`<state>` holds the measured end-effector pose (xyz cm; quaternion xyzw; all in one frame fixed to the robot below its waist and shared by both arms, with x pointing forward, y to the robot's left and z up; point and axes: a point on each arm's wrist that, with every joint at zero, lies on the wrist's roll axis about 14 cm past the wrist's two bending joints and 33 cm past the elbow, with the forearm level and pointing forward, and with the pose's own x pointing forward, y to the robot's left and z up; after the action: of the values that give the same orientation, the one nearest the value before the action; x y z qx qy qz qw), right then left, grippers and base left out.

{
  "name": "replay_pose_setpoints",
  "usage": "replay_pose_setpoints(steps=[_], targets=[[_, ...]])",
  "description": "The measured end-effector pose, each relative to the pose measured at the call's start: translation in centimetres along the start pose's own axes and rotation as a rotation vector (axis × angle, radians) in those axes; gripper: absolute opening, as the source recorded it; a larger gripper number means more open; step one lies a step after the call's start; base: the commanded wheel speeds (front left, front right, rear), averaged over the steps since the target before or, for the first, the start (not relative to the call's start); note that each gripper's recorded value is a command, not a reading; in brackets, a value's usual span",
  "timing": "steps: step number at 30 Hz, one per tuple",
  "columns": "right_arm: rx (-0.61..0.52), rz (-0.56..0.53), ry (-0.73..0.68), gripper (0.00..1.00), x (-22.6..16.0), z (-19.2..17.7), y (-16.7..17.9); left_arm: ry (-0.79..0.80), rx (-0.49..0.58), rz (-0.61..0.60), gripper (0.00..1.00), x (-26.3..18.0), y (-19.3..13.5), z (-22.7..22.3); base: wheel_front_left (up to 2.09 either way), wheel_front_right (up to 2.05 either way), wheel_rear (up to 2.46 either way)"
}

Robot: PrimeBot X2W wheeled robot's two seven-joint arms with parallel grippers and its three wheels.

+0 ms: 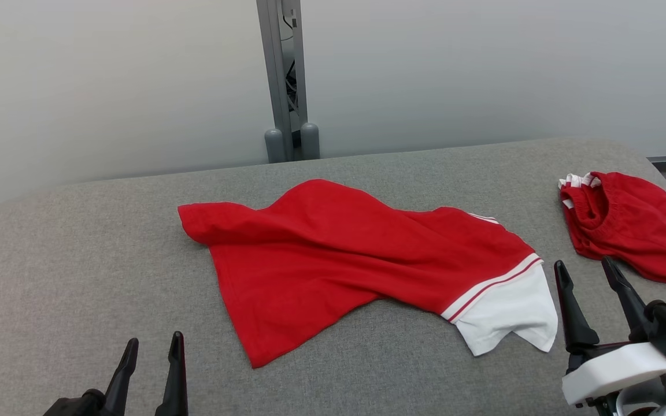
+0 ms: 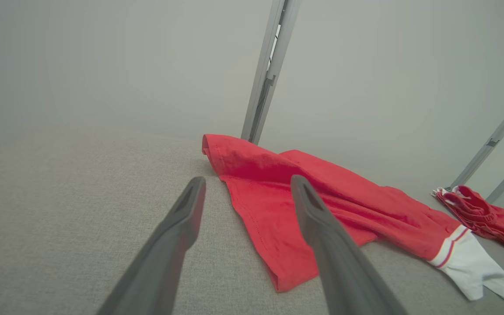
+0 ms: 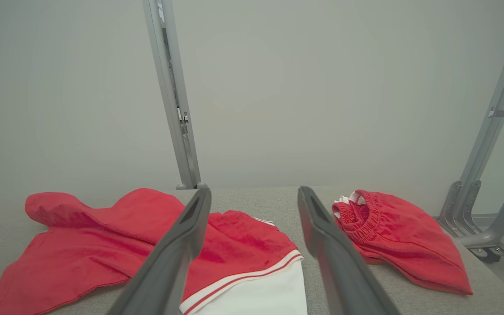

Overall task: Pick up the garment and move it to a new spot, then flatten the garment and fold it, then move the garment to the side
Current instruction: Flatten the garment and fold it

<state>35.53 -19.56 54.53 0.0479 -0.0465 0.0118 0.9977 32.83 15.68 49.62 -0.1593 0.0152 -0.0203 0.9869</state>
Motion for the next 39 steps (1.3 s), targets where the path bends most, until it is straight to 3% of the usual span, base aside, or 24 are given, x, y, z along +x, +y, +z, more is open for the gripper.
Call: replay_pose_setpoints(steps=[14,20,23,27,39], targets=[[0.008,-0.012,0.008,1.00,0.0,-0.3,-0.4,0.035,0.012,-0.046,1.00,0.1,-0.9,-0.8,0.00,0.00,0.00],[0.020,-0.017,0.035,1.00,0.1,-1.2,-0.5,0.241,-0.151,-0.096,1.00,-0.1,-3.5,-5.4,0.00,0.00,0.00],[0.031,-0.019,0.053,1.00,0.1,-1.8,-0.5,0.334,-0.149,-0.108,1.00,0.1,-4.0,-7.6,0.00,0.00,0.00],[0.038,-0.036,0.068,1.00,-0.1,-2.4,-1.0,0.419,-0.163,-0.089,1.00,0.8,-4.1,-9.8,0.00,0.00,0.00],[0.035,-0.110,0.096,1.00,-0.3,-3.6,-3.4,0.587,-0.360,0.013,1.00,2.4,-4.1,-14.5,0.00,0.00,0.00]])
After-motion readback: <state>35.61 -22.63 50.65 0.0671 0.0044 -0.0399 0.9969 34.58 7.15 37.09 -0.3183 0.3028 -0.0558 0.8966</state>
